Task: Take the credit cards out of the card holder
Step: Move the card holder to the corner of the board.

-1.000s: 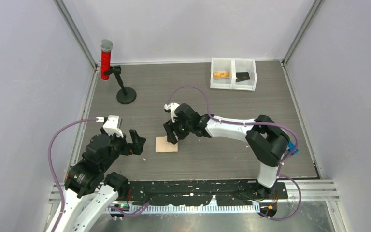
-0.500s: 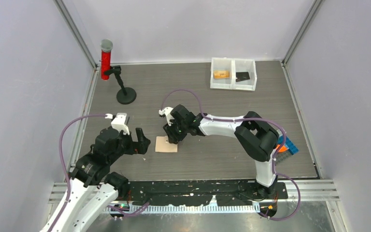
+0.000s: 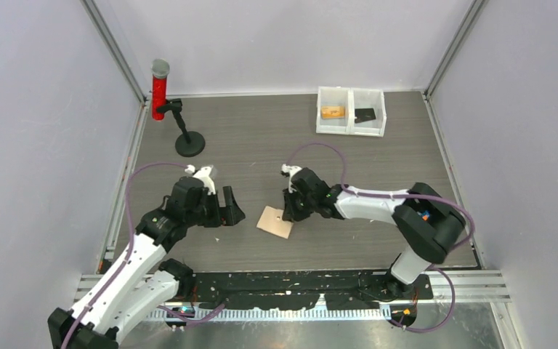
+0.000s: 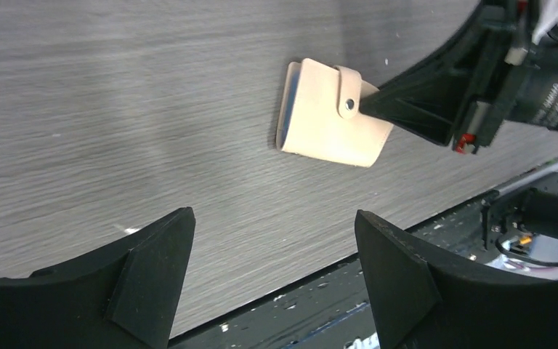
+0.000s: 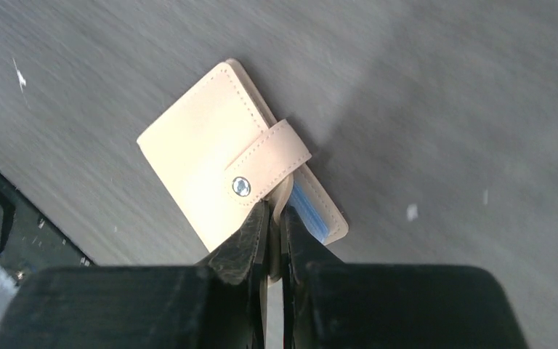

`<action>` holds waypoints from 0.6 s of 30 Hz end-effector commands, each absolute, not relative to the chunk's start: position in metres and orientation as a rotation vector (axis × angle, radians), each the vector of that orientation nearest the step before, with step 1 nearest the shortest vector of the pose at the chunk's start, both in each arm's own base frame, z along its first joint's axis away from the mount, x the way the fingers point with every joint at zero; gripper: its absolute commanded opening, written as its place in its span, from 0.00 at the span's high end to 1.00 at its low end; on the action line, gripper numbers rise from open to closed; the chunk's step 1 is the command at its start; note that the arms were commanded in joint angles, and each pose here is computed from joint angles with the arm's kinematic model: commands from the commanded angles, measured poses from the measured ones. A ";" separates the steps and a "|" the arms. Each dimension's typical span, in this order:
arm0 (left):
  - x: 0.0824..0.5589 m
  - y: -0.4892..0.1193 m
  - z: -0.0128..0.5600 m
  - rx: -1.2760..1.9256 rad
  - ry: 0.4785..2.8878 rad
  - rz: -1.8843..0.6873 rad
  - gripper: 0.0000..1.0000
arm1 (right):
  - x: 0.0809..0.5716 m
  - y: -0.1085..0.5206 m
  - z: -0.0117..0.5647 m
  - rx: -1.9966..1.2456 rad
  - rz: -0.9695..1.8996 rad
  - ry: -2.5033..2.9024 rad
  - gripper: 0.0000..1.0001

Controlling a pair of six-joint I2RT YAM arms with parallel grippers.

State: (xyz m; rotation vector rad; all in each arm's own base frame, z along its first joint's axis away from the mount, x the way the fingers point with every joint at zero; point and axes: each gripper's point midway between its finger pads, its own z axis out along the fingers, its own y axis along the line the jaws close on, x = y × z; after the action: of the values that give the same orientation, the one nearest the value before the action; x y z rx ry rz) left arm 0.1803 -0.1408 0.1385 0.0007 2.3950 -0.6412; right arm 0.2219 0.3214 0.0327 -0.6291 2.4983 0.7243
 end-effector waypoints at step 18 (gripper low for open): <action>0.182 -0.179 0.112 -0.088 2.360 -0.927 0.19 | 0.187 0.275 0.105 -0.615 0.620 2.329 0.59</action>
State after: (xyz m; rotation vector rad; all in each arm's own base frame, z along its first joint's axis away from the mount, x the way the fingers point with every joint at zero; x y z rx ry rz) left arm 0.1757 -0.1741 0.1052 -0.0500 2.4275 -0.8817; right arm 0.1754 0.2648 0.0772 -0.4783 2.4771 0.6542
